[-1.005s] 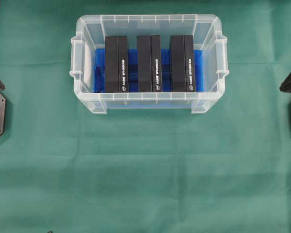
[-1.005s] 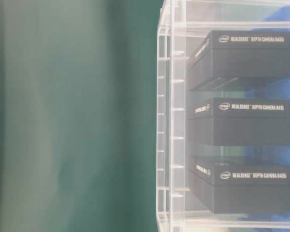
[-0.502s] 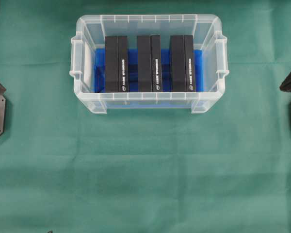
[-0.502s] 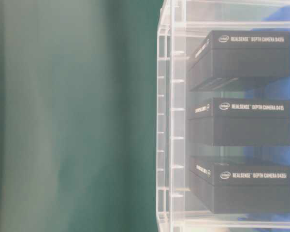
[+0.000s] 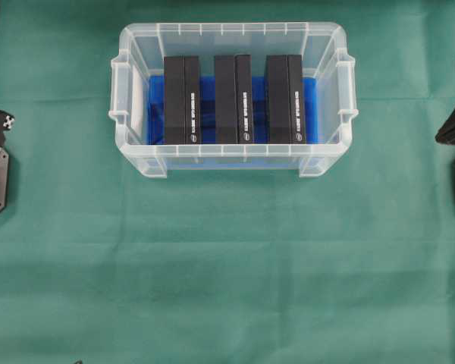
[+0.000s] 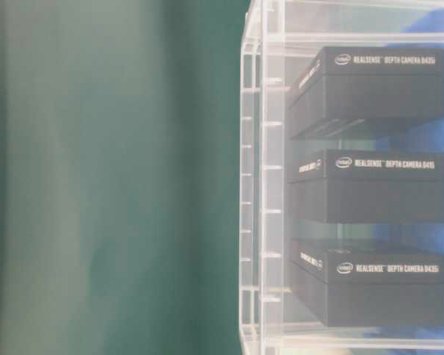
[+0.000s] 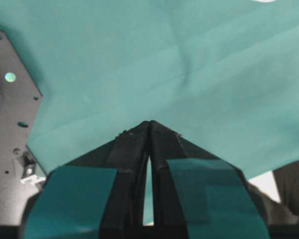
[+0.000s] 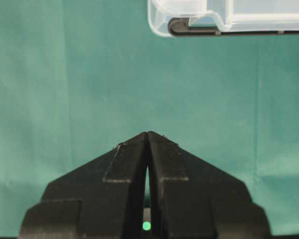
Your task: Take the box out of the case with the left arm.
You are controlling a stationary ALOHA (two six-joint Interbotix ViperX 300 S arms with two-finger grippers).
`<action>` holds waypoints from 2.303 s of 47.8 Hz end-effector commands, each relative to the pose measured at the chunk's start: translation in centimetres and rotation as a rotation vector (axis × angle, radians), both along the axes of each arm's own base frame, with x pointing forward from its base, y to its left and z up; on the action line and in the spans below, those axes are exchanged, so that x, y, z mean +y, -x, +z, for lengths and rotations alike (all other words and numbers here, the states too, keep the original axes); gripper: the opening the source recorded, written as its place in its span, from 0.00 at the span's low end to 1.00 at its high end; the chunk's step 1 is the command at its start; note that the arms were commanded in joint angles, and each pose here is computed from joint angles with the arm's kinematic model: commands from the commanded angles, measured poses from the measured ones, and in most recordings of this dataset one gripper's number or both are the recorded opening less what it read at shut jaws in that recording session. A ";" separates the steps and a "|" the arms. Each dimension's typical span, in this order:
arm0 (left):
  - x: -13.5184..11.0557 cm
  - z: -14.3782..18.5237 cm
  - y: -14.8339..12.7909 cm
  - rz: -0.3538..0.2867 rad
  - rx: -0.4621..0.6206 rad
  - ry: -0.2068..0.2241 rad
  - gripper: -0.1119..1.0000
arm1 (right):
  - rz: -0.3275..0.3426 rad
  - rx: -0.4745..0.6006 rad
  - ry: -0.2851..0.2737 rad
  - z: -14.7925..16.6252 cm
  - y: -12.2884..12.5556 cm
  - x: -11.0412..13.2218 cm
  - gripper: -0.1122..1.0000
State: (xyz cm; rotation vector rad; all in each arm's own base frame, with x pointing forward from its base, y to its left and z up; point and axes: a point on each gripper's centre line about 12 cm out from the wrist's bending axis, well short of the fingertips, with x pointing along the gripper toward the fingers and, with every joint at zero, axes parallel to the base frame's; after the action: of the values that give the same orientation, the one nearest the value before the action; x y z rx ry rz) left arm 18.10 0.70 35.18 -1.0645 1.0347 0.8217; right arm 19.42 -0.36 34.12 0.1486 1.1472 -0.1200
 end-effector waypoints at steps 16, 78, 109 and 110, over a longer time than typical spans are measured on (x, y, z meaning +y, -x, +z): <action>4.3 0.8 0.6 0.147 -0.019 -0.036 0.12 | -0.002 -0.023 0.003 0.9 -0.1 0.0 0.12; 7.6 -0.8 0.9 0.195 0.090 -0.009 0.12 | -0.004 0.003 0.005 0.4 -0.7 -0.1 0.12; 7.4 -1.1 0.8 0.229 0.091 0.004 0.98 | -0.010 0.007 0.048 0.3 -0.7 -0.6 0.12; 7.4 -1.1 0.8 0.228 0.090 0.006 0.98 | -0.011 0.007 0.049 0.3 -0.7 -0.6 0.12</action>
State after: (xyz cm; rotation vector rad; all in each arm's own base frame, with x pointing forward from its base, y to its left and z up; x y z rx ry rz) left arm 17.25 8.16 33.65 -1.1721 1.0177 1.0701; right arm 20.02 -0.87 33.52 0.1127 1.1773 -0.1546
